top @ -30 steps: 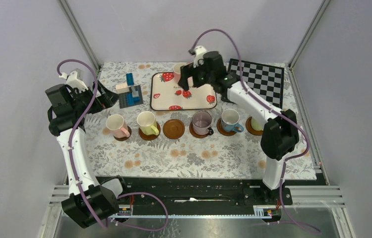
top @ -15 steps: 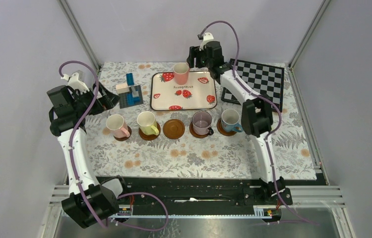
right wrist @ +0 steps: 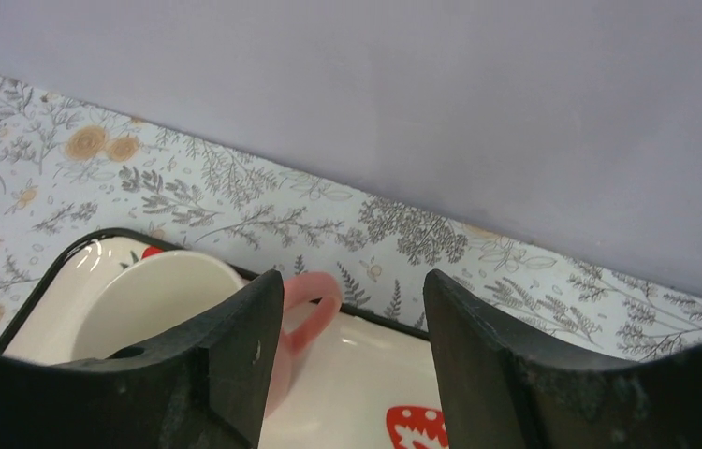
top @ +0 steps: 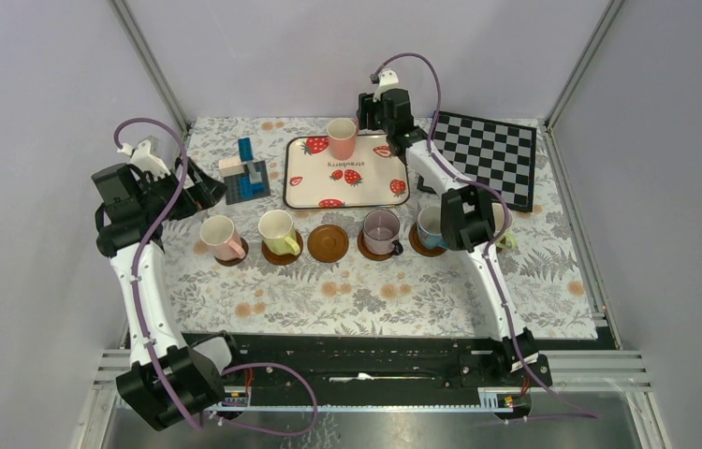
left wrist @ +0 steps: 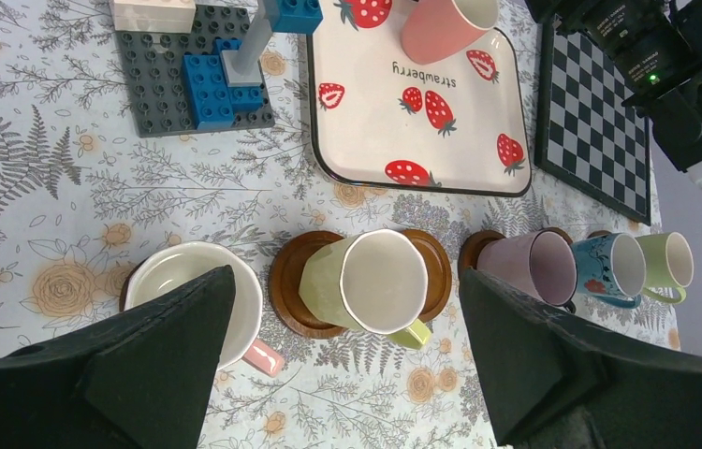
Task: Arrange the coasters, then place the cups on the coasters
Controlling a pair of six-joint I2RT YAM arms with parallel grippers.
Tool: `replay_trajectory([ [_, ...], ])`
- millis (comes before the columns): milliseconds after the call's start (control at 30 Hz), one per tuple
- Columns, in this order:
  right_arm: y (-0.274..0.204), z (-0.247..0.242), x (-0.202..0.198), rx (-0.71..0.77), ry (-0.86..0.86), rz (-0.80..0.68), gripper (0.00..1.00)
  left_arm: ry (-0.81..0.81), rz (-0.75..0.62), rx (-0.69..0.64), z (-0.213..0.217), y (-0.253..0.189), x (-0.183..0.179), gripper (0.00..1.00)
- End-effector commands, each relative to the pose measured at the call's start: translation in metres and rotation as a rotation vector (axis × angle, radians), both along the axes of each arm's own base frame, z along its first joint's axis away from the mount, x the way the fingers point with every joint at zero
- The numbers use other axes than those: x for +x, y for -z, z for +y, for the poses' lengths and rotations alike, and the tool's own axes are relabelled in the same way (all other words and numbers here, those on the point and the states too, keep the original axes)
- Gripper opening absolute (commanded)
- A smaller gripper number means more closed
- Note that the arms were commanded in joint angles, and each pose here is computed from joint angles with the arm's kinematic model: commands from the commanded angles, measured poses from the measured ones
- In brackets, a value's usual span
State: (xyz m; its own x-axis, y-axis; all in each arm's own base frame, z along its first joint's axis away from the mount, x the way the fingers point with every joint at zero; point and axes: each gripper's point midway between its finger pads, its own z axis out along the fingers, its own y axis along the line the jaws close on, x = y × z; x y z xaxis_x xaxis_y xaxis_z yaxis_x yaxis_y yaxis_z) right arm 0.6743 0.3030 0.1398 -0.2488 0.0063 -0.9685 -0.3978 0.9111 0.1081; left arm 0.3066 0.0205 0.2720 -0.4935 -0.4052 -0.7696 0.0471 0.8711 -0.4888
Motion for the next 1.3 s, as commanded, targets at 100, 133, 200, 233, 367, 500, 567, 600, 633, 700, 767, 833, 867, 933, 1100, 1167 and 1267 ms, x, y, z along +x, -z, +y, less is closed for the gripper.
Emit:
replay_trajectory([
  [100,-0.039,-0.009,0.024,0.015,0.054,-0.177,0.63,-0.009,-0.055,0.015,0.003,-0.013,0.004,0.99],
  [133,-0.037,-0.010,0.025,-0.012,0.051,-0.192,0.63,-0.009,-0.053,0.014,0.003,-0.012,0.005,0.99],
  [200,-0.037,-0.009,0.026,-0.020,0.033,-0.208,0.61,-0.010,-0.050,0.011,0.004,-0.011,0.006,0.99],
  [233,-0.036,-0.008,0.027,-0.021,0.028,-0.212,0.60,-0.010,-0.050,0.010,0.004,-0.011,0.006,0.99],
  [367,-0.028,-0.007,0.028,-0.023,-0.008,-0.210,0.59,-0.013,-0.048,0.008,0.004,-0.009,0.007,0.99],
  [500,-0.025,-0.004,0.026,-0.014,-0.028,-0.202,0.56,-0.015,-0.046,0.008,0.005,-0.008,0.007,0.99],
  [567,-0.021,-0.002,0.025,-0.013,-0.045,-0.193,0.56,-0.014,-0.045,0.007,0.005,-0.008,0.007,0.99],
  [600,-0.021,-0.002,0.024,-0.012,-0.049,-0.188,0.56,-0.013,-0.045,0.006,0.005,-0.008,0.008,0.99],
  [633,-0.019,-0.001,0.023,-0.013,-0.055,-0.181,0.56,-0.012,-0.046,0.006,0.005,-0.009,0.008,0.99],
  [700,-0.020,-0.001,0.020,-0.015,-0.059,-0.175,0.57,-0.015,-0.045,0.009,0.005,-0.008,0.008,0.99],
  [767,-0.021,-0.002,0.016,-0.019,-0.065,-0.171,0.58,-0.016,-0.042,0.008,0.006,-0.007,0.008,0.99],
  [833,-0.022,-0.003,0.011,-0.027,-0.073,-0.161,0.58,-0.011,-0.044,0.007,0.005,-0.007,0.008,0.99],
  [867,-0.024,-0.004,0.008,-0.030,-0.074,-0.158,0.58,-0.009,-0.048,0.007,0.004,-0.008,0.008,0.99],
  [933,-0.025,-0.006,0.004,-0.034,-0.074,-0.150,0.59,-0.011,-0.048,0.006,0.004,-0.009,0.008,0.99],
  [1100,-0.028,-0.010,-0.006,-0.036,-0.081,-0.144,0.62,-0.008,-0.050,0.005,0.003,-0.009,0.006,0.99],
  [1167,-0.027,-0.009,-0.010,-0.038,-0.085,-0.140,0.63,-0.009,-0.052,0.007,0.003,-0.009,0.006,0.99],
  [1267,-0.026,-0.009,-0.011,-0.035,-0.093,-0.137,0.65,-0.011,-0.058,0.011,0.003,-0.011,0.006,0.99],
])
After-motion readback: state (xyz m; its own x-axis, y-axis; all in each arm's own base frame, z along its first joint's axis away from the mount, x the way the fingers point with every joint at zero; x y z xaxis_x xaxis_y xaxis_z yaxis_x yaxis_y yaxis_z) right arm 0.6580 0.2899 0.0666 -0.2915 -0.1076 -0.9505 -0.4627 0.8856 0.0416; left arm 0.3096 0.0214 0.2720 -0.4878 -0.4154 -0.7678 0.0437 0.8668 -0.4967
